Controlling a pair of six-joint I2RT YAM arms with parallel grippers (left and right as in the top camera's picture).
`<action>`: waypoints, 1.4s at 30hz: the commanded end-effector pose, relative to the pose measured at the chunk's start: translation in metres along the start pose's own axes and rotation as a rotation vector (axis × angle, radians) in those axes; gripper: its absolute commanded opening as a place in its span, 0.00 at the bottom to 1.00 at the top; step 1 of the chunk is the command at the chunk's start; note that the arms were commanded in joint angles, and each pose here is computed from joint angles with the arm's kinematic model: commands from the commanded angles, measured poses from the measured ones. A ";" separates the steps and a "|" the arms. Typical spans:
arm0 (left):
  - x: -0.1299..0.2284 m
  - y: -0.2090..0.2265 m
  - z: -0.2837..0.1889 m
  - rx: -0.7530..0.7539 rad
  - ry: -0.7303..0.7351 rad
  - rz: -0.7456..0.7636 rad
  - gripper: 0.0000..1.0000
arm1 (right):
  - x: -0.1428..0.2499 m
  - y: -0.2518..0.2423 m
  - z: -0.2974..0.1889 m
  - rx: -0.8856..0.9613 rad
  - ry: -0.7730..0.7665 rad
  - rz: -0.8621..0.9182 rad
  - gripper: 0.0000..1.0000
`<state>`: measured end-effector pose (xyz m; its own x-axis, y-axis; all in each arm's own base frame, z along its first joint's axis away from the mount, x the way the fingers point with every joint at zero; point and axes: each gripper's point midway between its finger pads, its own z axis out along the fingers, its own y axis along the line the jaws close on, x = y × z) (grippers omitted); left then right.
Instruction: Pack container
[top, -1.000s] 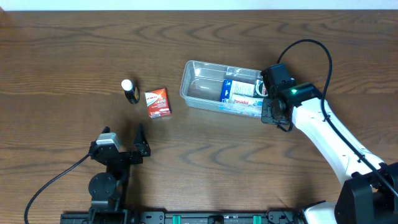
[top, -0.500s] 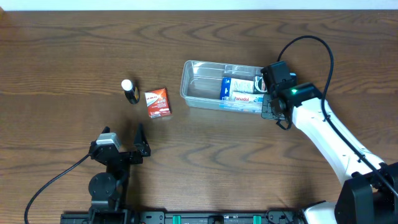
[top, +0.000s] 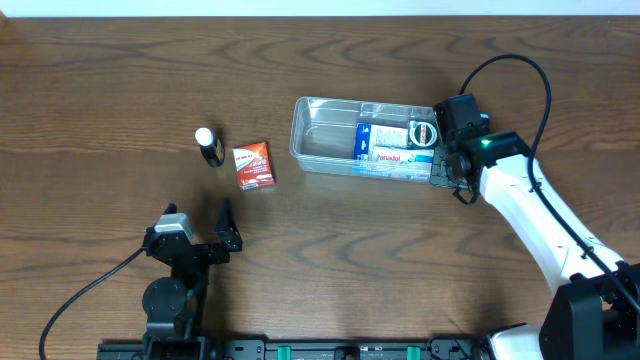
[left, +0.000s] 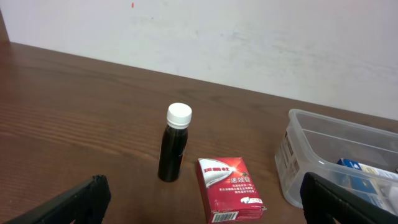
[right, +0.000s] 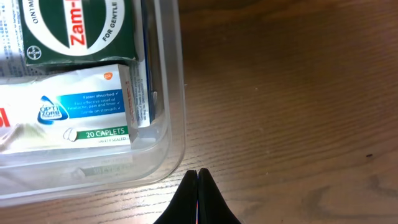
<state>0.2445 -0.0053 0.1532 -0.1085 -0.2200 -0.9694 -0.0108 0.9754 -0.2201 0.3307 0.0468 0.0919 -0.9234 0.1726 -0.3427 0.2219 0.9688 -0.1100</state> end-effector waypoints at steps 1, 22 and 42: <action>0.017 0.004 0.001 -0.013 0.051 0.011 0.98 | -0.007 -0.009 -0.009 -0.024 -0.022 -0.005 0.01; 0.017 0.004 0.001 -0.013 0.051 0.011 0.98 | -0.019 -0.132 -0.020 0.092 -0.031 0.241 0.99; -0.033 -0.036 -0.020 0.148 0.099 0.007 0.98 | -0.018 -0.132 -0.020 0.091 -0.030 0.241 0.99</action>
<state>0.2345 -0.0258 0.1551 -0.2342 -0.2139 -0.9484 0.0824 0.9676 -0.2386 0.3122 -0.0778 0.1294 -0.8310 0.3954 -0.3913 0.4654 0.8794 -0.0998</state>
